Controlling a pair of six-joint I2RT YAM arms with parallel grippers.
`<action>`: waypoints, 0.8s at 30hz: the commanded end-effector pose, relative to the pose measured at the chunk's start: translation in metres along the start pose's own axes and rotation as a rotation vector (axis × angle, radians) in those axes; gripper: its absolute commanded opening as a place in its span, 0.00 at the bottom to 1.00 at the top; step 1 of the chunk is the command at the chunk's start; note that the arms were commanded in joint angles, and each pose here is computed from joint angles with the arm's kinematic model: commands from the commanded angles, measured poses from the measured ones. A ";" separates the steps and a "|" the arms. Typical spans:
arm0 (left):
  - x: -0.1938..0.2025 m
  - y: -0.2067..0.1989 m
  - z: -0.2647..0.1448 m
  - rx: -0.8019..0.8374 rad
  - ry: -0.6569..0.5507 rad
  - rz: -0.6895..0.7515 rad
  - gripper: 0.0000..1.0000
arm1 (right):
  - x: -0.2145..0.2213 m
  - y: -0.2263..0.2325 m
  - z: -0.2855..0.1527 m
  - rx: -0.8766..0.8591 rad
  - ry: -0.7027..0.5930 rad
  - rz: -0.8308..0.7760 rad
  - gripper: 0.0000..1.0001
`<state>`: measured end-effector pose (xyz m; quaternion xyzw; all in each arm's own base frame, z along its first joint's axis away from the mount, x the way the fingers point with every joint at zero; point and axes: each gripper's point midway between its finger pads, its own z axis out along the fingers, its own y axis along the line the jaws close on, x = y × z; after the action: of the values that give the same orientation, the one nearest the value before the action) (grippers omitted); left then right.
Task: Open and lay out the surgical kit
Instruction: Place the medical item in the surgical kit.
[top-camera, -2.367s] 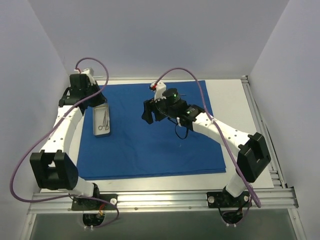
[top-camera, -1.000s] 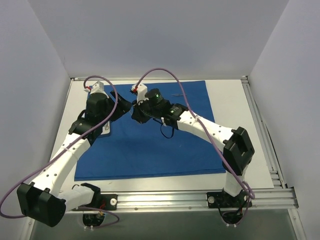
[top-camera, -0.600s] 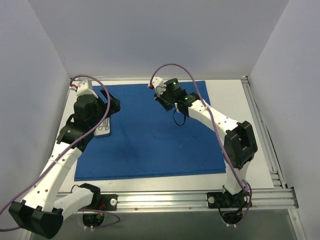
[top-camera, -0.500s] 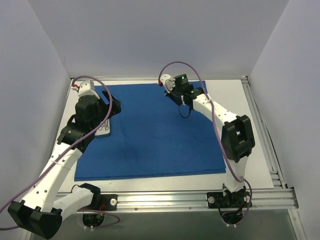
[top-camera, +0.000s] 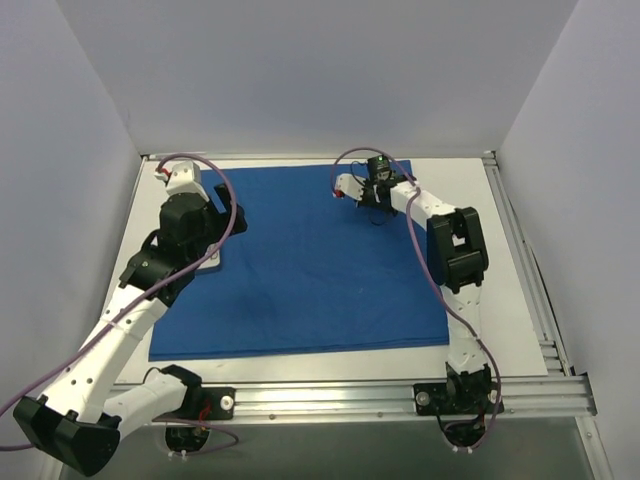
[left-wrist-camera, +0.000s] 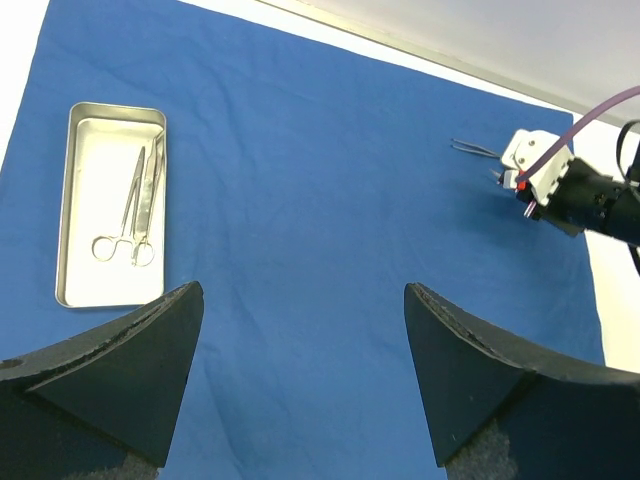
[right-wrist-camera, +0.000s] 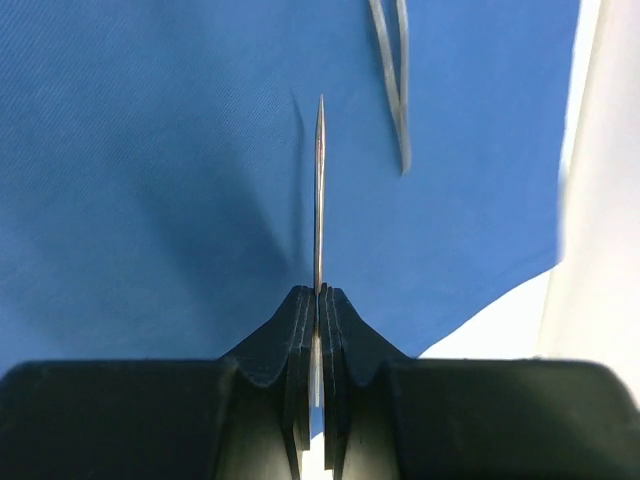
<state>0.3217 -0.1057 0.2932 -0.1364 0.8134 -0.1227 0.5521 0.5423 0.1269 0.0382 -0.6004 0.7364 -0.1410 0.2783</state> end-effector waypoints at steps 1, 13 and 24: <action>-0.001 0.000 0.002 -0.006 -0.013 0.032 0.90 | -0.018 -0.033 -0.006 0.057 -0.023 -0.139 0.00; 0.002 -0.002 0.010 -0.017 0.001 0.058 0.90 | -0.035 -0.053 0.017 0.058 -0.099 -0.227 0.00; 0.008 -0.005 0.016 -0.008 0.018 0.051 0.90 | -0.060 -0.043 0.015 0.036 -0.174 -0.290 0.00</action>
<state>0.3300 -0.1109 0.2676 -0.1177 0.8349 -0.0953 0.5292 0.5947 0.1616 0.0492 -0.6909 0.6346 -0.1491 0.3125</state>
